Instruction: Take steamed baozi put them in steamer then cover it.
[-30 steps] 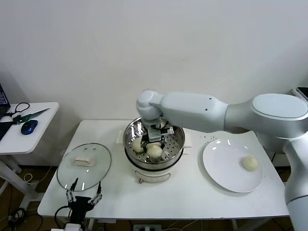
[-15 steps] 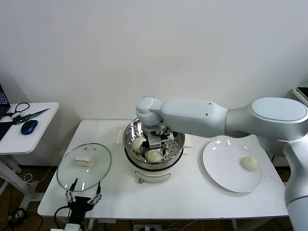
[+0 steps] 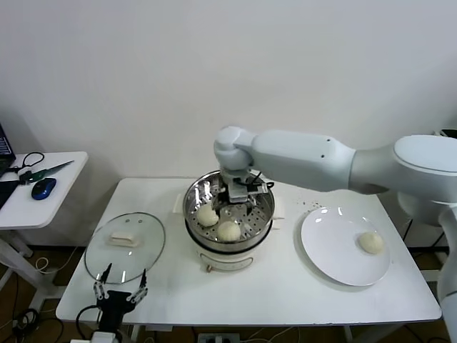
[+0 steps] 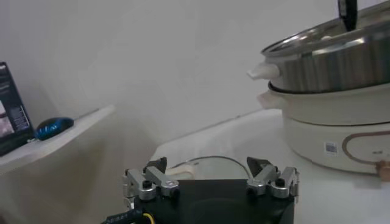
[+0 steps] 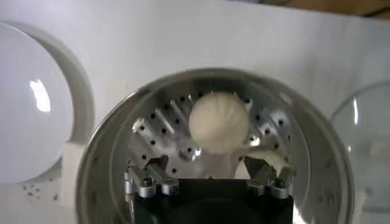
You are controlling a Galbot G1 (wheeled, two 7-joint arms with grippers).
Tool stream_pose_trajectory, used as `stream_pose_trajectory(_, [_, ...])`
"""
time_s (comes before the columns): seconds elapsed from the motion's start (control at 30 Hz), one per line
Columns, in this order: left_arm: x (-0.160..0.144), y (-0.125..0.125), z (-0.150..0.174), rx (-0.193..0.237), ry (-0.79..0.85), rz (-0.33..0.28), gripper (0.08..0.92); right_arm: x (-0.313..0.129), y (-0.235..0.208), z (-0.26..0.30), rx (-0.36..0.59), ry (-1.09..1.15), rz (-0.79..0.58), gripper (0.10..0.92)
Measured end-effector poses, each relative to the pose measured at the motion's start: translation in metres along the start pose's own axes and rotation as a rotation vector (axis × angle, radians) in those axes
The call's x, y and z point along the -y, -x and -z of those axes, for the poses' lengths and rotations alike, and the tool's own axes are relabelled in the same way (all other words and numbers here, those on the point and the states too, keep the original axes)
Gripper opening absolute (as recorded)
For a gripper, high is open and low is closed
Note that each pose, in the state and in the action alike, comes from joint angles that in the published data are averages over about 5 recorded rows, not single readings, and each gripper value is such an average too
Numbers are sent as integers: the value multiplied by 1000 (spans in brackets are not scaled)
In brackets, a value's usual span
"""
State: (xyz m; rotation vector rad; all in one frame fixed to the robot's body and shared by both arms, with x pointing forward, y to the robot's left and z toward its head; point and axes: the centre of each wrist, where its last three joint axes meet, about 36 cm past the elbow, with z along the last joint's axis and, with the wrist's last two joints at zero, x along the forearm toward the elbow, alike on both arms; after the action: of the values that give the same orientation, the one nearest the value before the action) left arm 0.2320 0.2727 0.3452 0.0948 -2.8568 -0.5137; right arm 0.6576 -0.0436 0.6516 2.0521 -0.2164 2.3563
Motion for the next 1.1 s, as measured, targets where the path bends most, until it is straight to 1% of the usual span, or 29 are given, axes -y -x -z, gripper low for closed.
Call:
stream_pose_trajectory(0.2, [0,-3,2,3,3,-7,823,-69,-28,-28,-43,365,-79,823])
stream_pose_trajectory(0.33, [1,-4,1,3,1,-12,823,-128,-37,-42,-61,628,-98,823])
stream_pose_trajectory(0.43, [2,-4,2,3,1,-14,823,-177,-37,-48,-63,801,-96,823])
stream_pose_trajectory(0.6, [1,-5,3,2,7,-14,823,-256,-16,-47,-46,1021,-77,823])
stream_pose_trajectory(0.77, [1,-6,5,0,18,-13,823,-320,16,-37,-23,1167,-50,823])
stream_pose_trajectory(0.93, [1,-9,6,-4,28,-14,823,-370,50,-25,-9,1258,-9,823])
stream_pose_trajectory(1.1, [2,-13,5,-16,35,-10,823,-410,78,-15,-16,1315,33,823])
